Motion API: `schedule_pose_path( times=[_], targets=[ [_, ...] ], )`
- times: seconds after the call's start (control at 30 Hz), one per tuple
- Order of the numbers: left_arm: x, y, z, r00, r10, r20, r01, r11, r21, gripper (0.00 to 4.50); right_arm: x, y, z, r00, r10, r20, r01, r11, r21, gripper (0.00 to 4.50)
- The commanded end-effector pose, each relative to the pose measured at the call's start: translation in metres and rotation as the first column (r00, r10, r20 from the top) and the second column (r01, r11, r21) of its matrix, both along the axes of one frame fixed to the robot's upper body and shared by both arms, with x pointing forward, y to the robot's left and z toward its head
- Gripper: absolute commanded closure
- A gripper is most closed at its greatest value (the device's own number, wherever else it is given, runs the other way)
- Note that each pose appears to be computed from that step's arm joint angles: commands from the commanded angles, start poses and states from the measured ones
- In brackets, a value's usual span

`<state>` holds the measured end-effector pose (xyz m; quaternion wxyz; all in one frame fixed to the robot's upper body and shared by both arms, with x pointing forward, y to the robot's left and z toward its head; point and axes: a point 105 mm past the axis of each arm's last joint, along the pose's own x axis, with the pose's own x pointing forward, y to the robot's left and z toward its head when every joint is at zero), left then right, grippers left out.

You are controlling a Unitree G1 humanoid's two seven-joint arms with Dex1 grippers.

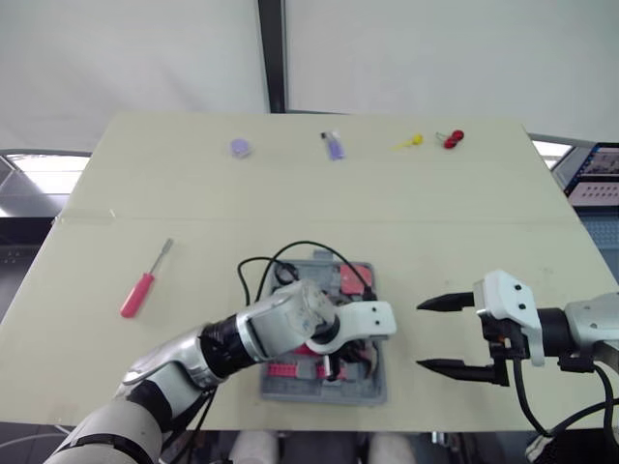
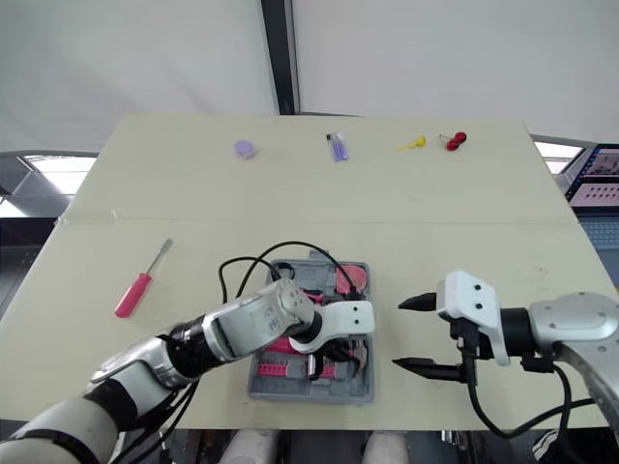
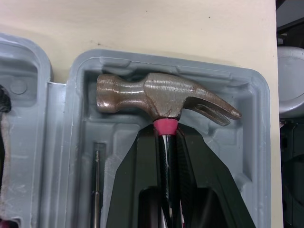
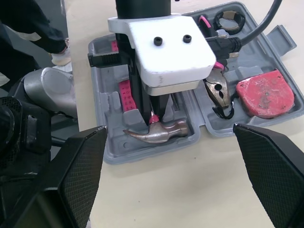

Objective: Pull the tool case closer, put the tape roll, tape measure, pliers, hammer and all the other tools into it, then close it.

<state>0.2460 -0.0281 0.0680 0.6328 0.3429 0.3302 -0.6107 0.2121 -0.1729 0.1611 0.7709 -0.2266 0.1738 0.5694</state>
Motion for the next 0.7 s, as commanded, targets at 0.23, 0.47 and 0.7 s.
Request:
schedule_pose_path(
  times=[0.23,0.47,0.7],
  targets=[
    [-0.0027,-0.0036,-0.0014,0.999,-0.034,0.018,0.034,0.999,-0.005,4.45,0.0004,0.0006,0.0048,0.999,0.001,0.034,-0.001,1.0,0.008,0.0],
    [-0.0024,-0.0044,-0.0006,0.999,-0.032,0.023,0.032,0.999,-0.014,4.45,0.0008,0.0002,0.0041,0.999,-0.001,0.036,0.0,1.0,0.007,0.0],
    [-0.0038,-0.0053,-0.0006,0.998,-0.054,0.031,0.055,0.998,-0.018,2.7,0.0018,0.0002,0.0045,0.999,0.001,0.04,-0.001,1.0,0.006,0.0]
  ],
)
